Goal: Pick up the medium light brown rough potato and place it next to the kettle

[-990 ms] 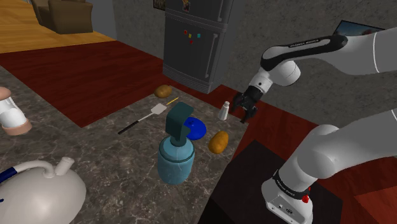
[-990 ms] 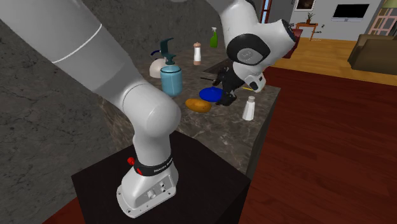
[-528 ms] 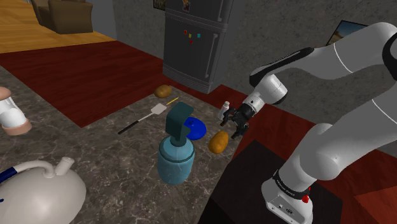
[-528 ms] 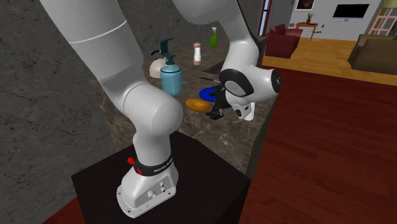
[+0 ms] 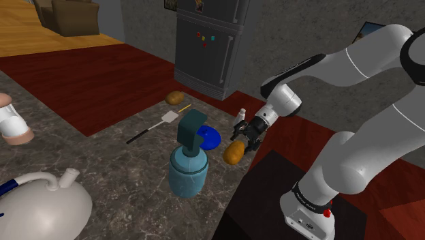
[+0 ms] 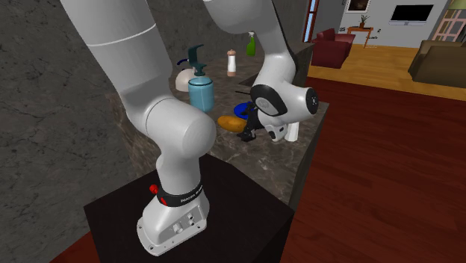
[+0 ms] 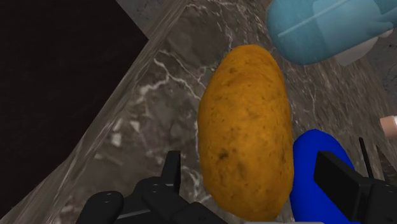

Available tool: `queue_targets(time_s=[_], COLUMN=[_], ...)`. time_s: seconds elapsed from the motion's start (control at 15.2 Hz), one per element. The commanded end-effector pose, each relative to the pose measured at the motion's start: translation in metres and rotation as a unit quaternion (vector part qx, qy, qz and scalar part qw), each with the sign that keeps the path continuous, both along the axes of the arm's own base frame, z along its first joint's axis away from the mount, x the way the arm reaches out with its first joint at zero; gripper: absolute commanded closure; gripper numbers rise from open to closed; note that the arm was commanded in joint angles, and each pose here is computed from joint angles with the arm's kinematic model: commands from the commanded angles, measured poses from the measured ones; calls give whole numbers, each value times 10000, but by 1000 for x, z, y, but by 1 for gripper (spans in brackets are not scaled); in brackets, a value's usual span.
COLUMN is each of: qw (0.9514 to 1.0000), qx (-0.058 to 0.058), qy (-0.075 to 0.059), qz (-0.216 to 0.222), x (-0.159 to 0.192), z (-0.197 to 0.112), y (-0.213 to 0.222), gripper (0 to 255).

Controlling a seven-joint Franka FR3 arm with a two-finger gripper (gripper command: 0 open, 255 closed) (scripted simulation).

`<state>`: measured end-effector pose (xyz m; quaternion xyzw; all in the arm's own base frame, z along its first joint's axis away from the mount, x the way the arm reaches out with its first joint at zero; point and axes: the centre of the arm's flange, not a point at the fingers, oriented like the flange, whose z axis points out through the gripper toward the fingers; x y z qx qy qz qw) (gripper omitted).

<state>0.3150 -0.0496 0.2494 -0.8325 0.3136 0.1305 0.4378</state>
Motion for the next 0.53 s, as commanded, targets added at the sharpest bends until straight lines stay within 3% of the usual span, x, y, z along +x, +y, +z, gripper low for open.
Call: queue_targets(time_s=[0.0,0.26,0.33,0.46], qw=[10000,10000,10000,10000], qx=[0,0,0,0], qy=[-1,-1,-1,-1], qz=[-2,-2,-2,-2], x=[0,0,0,0], z=[-1,-1,-1,-1], y=[1,1,1,1], gripper=[0,0,255,255])
